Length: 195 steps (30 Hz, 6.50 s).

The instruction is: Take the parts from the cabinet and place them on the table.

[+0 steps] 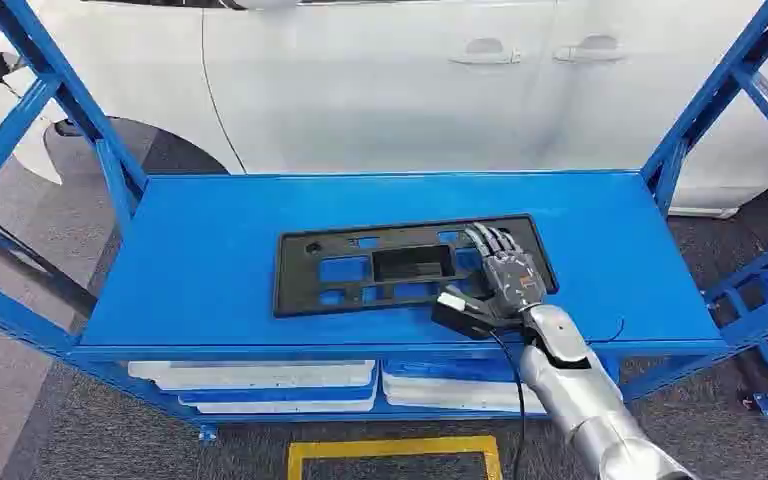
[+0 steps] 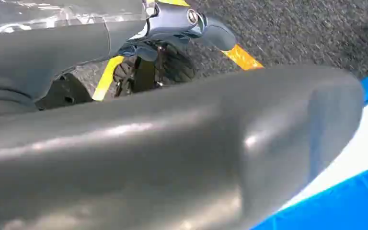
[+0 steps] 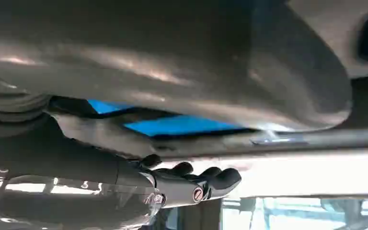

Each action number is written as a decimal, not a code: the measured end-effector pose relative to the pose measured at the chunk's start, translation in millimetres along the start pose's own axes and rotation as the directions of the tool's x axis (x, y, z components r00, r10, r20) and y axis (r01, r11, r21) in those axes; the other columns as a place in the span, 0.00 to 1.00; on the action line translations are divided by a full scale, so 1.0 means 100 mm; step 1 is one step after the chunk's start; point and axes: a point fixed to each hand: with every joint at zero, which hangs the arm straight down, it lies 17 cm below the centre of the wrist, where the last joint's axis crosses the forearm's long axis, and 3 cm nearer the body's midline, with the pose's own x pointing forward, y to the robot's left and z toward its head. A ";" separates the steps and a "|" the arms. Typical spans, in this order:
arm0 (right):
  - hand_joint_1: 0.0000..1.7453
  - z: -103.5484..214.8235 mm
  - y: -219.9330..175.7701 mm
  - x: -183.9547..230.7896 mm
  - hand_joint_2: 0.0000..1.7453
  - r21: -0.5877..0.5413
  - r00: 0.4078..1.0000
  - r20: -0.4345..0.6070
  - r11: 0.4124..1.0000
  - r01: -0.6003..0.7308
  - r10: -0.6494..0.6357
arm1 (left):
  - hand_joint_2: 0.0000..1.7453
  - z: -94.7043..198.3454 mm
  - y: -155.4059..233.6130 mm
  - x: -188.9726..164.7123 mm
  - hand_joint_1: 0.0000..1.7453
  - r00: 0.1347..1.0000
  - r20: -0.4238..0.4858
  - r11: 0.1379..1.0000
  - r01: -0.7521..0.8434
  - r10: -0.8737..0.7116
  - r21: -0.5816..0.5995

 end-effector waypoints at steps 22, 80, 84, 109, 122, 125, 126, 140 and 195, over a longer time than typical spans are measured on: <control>0.00 0.19 0.02 0.20 0.00 0.004 0.996 0.069 0.998 0.055 -0.055 | 0.00 0.00 0.04 0.00 0.00 1.000 0.009 1.000 0.005 -0.005 0.013; 0.00 0.57 -0.28 0.42 0.00 -0.010 0.980 0.160 0.993 -0.120 0.120 | 0.00 -0.02 -0.02 0.08 0.00 1.000 0.024 1.000 -0.016 0.016 0.009; 0.00 0.59 -0.24 0.43 1.00 -0.004 0.979 0.163 0.993 -0.121 0.120 | 0.00 -0.02 -0.05 0.07 0.00 1.000 0.023 1.000 -0.014 0.014 0.003; 0.00 0.35 -0.17 0.72 1.00 0.010 0.974 0.204 0.995 -0.100 0.096 | 0.00 -0.02 -0.08 0.10 0.00 1.000 0.023 1.000 -0.016 0.016 -0.009; 0.00 0.16 -0.29 0.88 1.00 -0.038 0.967 0.233 0.994 -0.099 0.105 | 0.00 -0.01 -0.08 0.09 0.00 1.000 0.026 1.000 -0.015 0.015 -0.010; 0.00 0.13 -0.26 0.92 1.00 -0.033 0.965 0.241 0.995 -0.097 0.102 | 0.00 -0.01 -0.08 0.08 0.00 1.000 0.025 1.000 -0.014 0.015 -0.010; 0.00 0.13 -0.23 0.94 1.00 -0.025 0.965 0.243 0.995 -0.096 0.099 | 0.00 -0.01 -0.08 0.07 0.00 1.000 0.023 1.000 -0.014 0.014 -0.010; 0.00 0.01 -0.25 0.95 1.00 -0.052 0.966 0.228 0.992 -0.116 0.125 | 0.00 -0.02 -0.11 0.10 0.00 1.000 0.026 1.000 -0.008 0.008 -0.015; 1.00 -0.28 -0.23 1.21 1.00 -0.019 0.970 0.241 0.999 0.049 -0.043 | 1.00 0.03 -0.41 0.22 0.00 0.995 0.082 0.992 -0.043 0.053 -0.119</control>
